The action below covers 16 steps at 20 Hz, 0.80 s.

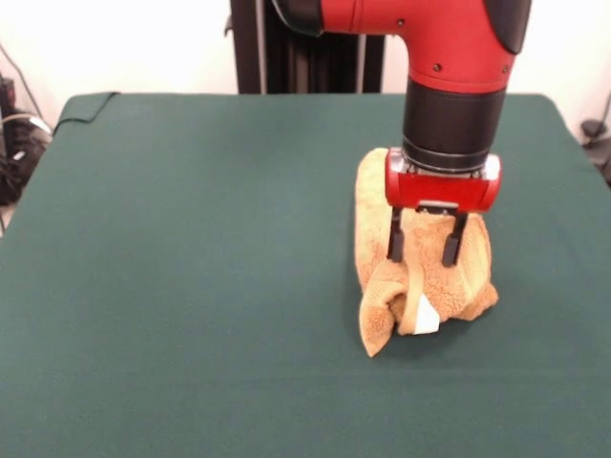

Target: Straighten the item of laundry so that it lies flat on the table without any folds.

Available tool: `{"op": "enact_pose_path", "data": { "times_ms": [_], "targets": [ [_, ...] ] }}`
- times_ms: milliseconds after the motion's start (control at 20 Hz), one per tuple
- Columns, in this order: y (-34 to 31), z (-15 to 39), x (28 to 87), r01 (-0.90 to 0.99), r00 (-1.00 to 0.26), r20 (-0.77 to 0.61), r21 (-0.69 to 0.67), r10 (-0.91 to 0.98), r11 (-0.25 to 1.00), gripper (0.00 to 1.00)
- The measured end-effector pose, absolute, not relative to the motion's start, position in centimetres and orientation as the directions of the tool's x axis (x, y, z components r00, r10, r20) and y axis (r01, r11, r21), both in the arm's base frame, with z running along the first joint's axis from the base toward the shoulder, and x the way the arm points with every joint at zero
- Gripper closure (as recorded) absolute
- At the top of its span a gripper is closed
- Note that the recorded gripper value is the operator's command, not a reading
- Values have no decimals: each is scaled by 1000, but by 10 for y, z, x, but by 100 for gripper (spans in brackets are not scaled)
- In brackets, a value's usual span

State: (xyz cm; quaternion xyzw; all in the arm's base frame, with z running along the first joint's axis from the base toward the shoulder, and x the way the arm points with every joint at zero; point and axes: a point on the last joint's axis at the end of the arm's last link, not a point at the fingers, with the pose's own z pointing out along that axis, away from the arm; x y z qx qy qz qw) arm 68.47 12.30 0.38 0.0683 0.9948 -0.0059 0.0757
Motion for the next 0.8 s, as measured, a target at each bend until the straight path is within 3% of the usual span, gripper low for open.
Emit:
{"op": "enact_pose_path", "data": {
  "times_ms": [150,200,800],
  "targets": [
    [124,3,687,139,-978,-156,12,140,990,0],
    [124,3,688,141,-977,-159,15,142,990,100],
    [124,2,689,142,-976,-166,20,143,990,100]
  ]
}}
